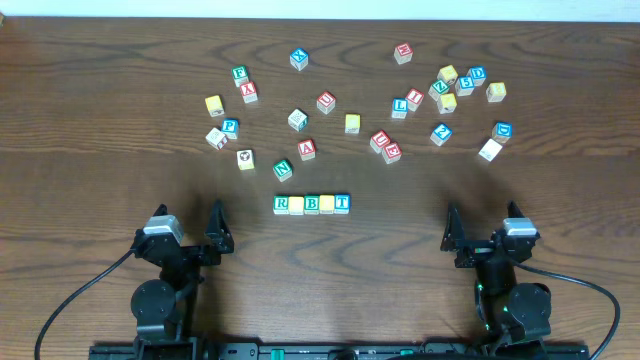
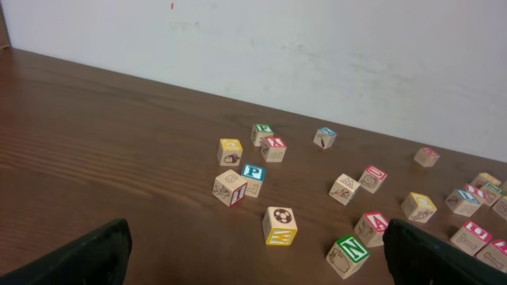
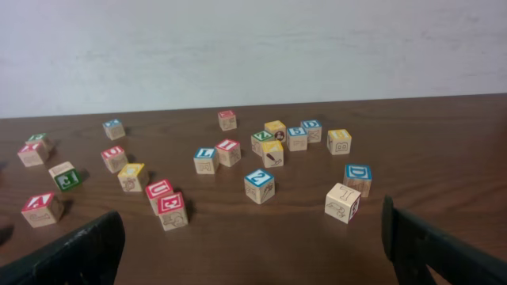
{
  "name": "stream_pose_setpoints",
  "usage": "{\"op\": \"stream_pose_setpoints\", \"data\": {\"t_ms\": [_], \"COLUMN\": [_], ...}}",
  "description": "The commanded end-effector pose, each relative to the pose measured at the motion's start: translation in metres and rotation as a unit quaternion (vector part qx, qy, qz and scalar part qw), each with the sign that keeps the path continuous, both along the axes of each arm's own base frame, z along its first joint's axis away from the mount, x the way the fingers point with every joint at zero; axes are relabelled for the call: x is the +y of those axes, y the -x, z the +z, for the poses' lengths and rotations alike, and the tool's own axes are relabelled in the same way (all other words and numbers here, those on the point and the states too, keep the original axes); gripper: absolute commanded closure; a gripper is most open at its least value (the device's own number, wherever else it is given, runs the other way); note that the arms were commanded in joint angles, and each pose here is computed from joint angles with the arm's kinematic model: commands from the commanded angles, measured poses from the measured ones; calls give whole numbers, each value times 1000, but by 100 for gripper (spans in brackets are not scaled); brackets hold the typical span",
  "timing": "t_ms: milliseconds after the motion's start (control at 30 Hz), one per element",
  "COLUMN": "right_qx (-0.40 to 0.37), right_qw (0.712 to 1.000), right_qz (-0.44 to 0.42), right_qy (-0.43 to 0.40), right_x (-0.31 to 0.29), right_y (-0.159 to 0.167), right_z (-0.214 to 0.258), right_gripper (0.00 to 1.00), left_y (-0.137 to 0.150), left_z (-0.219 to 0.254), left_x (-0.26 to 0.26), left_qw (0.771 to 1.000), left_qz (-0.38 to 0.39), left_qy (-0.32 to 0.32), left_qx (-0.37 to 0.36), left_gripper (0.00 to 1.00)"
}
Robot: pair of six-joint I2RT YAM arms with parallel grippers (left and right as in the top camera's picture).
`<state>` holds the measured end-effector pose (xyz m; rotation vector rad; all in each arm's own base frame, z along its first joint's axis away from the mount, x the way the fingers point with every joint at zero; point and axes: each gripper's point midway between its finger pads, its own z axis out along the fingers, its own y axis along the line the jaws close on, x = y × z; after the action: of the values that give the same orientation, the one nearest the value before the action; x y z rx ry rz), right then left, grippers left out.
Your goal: Spell out ROBOT
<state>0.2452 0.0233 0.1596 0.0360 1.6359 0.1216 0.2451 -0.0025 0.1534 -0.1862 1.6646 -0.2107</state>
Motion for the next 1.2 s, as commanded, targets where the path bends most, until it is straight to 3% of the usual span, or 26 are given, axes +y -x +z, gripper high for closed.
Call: {"op": "stream_pose_setpoints", "data": {"t_ms": [0, 1167], "right_qx": [-1, -1], "right_qw": [1000, 1000], "right_qz": [-1, -1], "right_qy": [6, 6], "right_x": [-1, -1], "right_y": [0, 0], "right_z": [0, 0], "right_gripper": [1, 1], "left_y": [1, 1], "left_z": [-15, -15], "left_x": [-4, -7], "left_qw": [1000, 1000], "left_qz": [-11, -18], "left_qy": [-7, -7], "left_qx": [23, 23], "left_gripper": [0, 0]}}
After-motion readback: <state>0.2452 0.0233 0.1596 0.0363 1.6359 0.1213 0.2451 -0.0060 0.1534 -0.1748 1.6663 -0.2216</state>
